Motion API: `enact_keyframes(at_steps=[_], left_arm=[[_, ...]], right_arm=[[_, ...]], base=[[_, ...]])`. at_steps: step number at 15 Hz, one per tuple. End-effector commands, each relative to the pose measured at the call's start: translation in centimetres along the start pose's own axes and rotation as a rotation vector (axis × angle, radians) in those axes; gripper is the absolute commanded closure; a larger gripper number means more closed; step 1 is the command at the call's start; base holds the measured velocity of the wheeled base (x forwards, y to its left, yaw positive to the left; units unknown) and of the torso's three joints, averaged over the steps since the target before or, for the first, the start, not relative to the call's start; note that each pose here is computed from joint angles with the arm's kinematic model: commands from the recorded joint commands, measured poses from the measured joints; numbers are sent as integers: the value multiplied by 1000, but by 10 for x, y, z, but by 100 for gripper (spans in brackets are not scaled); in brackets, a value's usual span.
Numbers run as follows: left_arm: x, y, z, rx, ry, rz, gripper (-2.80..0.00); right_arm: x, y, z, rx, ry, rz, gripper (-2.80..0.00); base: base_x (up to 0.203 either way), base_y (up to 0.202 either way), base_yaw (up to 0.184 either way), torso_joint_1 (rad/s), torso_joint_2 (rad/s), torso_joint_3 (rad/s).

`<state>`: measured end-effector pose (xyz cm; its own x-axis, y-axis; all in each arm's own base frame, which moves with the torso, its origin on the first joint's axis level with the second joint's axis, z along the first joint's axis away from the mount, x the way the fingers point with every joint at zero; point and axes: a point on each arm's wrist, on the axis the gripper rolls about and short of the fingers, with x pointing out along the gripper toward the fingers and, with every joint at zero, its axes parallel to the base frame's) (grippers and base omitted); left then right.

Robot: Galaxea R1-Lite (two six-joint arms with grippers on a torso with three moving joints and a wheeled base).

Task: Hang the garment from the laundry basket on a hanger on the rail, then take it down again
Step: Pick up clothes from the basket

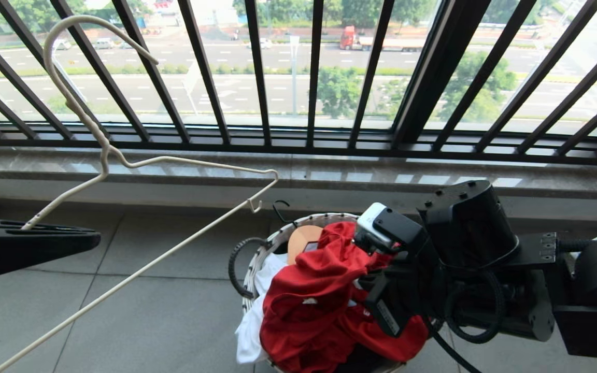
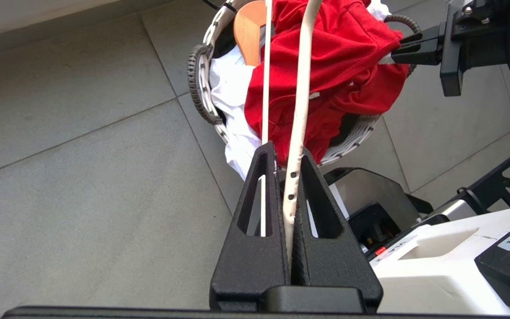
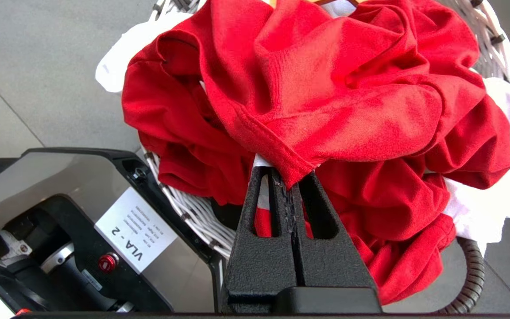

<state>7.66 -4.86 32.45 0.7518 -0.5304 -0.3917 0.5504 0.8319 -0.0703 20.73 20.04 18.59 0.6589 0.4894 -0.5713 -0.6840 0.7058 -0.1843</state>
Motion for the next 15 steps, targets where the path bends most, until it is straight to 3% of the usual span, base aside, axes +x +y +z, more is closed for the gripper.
enact_keyframes(at_steps=[1,6,13,14,15], left_arm=[[-1,0,-1,-1,1,1,0],[2,2,-1,6,10,63,0],[4,2,-1,10,16,68,0],[4,2,-1,10,17,67,0],[5,2,-1,10,20,67,0]], right_arm=[[36,6,-8,1,70,17,0],[68,10,-2,102,-47,49,0],[75,10,-1,108,-68,45,0],[75,10,-2,108,-66,43,-280],[75,10,-2,107,-66,39,-280]], base=[[0,0,0,0,0,0],[0,0,0,0,0,0],[0,0,0,0,0,0],[0,0,0,0,0,0],[0,0,0,0,0,0]])
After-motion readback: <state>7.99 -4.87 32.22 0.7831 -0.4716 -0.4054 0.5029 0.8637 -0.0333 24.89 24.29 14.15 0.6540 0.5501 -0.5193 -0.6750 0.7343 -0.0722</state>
